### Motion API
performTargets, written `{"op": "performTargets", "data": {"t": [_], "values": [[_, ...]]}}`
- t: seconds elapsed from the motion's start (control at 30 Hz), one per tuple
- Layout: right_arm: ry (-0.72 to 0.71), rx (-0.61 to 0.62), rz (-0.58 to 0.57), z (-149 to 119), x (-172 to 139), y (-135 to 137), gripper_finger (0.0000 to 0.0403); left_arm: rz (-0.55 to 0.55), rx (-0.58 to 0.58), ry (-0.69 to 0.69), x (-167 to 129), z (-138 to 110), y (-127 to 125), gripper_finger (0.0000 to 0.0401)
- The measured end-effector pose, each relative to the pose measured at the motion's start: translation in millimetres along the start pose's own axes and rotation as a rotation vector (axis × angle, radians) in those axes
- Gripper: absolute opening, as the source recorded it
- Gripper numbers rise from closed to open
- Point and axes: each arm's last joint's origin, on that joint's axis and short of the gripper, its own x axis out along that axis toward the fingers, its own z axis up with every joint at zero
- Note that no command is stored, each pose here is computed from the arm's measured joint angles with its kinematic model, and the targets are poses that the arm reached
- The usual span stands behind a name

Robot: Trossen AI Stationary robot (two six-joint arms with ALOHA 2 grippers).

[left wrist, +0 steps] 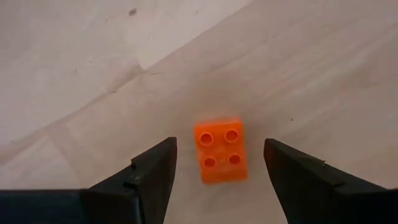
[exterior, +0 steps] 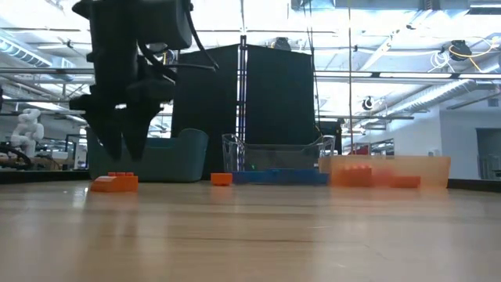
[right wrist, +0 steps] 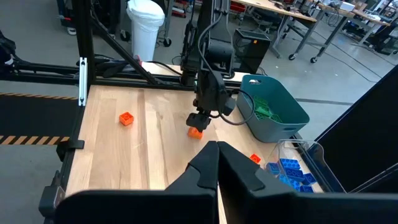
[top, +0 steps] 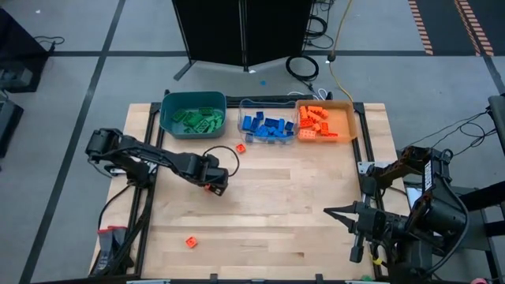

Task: Sort blocks
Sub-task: Put the orange game piece into the orange transparent bin

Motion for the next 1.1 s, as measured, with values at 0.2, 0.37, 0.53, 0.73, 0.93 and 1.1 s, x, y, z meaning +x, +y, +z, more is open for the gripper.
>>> {"op": "performTargets", "data": {"t": [0.2, 0.37, 0.53, 0.73, 0.93, 1.1], "values": [[0.001, 0.001, 0.000, 0, 0, 0, 0.0000, 0.053, 0.010, 0.038, 20, -1, -6, 0.0245], [0.004, 0.002, 0.003, 0, 0, 0, 0.0000, 0.029, 0.026, 0.091, 39, -4, -11, 0.0245], [0.005, 0.002, 0.004, 0, 0, 0, 0.0000, 0.020, 0.027, 0.107, 49, -8, -9, 0.0244], [0.004, 0.000, 0.003, 0, 0, 0, 0.0000, 0.008, 0.028, 0.118, 51, -8, -9, 0.0172], [0.005, -0.002, 0.003, 0, 0, 0, 0.0000, 0.008, 0.051, 0.122, 51, -8, -9, 0.0128], [0.005, -0.003, 0.004, 0, 0, 0, 0.0000, -0.001, 0.054, 0.120, 47, -4, -14, 0.0128]]}}
